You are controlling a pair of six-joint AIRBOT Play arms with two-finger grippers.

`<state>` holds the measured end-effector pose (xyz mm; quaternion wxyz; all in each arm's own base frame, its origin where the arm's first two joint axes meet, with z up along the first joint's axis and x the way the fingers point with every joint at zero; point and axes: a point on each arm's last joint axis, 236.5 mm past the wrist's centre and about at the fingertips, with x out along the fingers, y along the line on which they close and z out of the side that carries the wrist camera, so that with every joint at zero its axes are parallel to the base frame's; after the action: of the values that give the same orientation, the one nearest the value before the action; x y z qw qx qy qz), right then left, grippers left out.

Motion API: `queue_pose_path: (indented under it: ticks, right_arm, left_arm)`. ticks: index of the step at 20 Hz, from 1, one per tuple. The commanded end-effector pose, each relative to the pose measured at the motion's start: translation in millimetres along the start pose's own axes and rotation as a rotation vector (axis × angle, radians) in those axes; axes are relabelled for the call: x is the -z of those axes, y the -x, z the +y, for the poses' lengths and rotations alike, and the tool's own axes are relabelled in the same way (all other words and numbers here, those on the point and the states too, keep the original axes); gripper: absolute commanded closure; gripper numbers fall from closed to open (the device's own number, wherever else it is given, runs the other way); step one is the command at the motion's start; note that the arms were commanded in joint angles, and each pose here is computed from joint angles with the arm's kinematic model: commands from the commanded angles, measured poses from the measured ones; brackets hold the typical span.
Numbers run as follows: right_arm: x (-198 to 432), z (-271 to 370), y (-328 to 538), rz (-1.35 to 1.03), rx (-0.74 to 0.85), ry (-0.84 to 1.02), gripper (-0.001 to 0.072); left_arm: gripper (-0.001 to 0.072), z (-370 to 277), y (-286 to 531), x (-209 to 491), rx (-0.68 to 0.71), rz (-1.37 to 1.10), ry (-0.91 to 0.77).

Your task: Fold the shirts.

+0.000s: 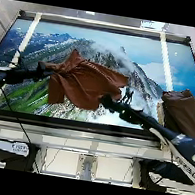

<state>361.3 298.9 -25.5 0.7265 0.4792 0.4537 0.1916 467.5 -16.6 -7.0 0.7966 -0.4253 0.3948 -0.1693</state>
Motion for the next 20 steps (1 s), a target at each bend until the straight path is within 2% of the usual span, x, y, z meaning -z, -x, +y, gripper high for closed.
queue_pose_path:
  ticks: [1, 5, 9, 10, 13, 15, 18, 20]
  right_arm:
    - [-60, 89, 61, -0.128, -0.172, 0.38, 0.0683]
    - [-118, 185, 221, -0.459, -0.226, 0.616, 0.0684]
    - [-73, 279, 366, -0.693, -0.312, 0.865, 0.0684]
    - [-59, 298, 394, -0.743, -0.328, 0.914, 0.0684]
    - [-27, 333, 446, -0.817, -0.323, 1.021, 0.0684]
    - [-24, 336, 448, -0.793, -0.299, 1.023, 0.0684]
    - [-51, 309, 398, -0.63, -0.207, 0.971, 0.0685]
    - [-77, 275, 339, -0.437, -0.143, 0.877, 0.0684]
  left_arm:
    - [0.0698, -92, 57, -40, 0.249, -0.075, -0.16]
    - [0.0699, -206, 186, -44, 0.373, -0.189, -0.442]
    - [0.0699, -343, 280, 22, 0.492, -0.312, -0.751]
    - [0.0699, -372, 295, 31, 0.482, -0.385, -0.823]
    - [0.07, -441, 346, 39, 0.346, -0.679, -0.992]
    - [0.07, -451, 369, 28, 0.17, -0.807, -1.008]
    - [0.0701, -404, 368, -2, -0.075, -0.787, -0.912]
    - [0.0701, -356, 343, -25, -0.121, -0.659, -0.789]
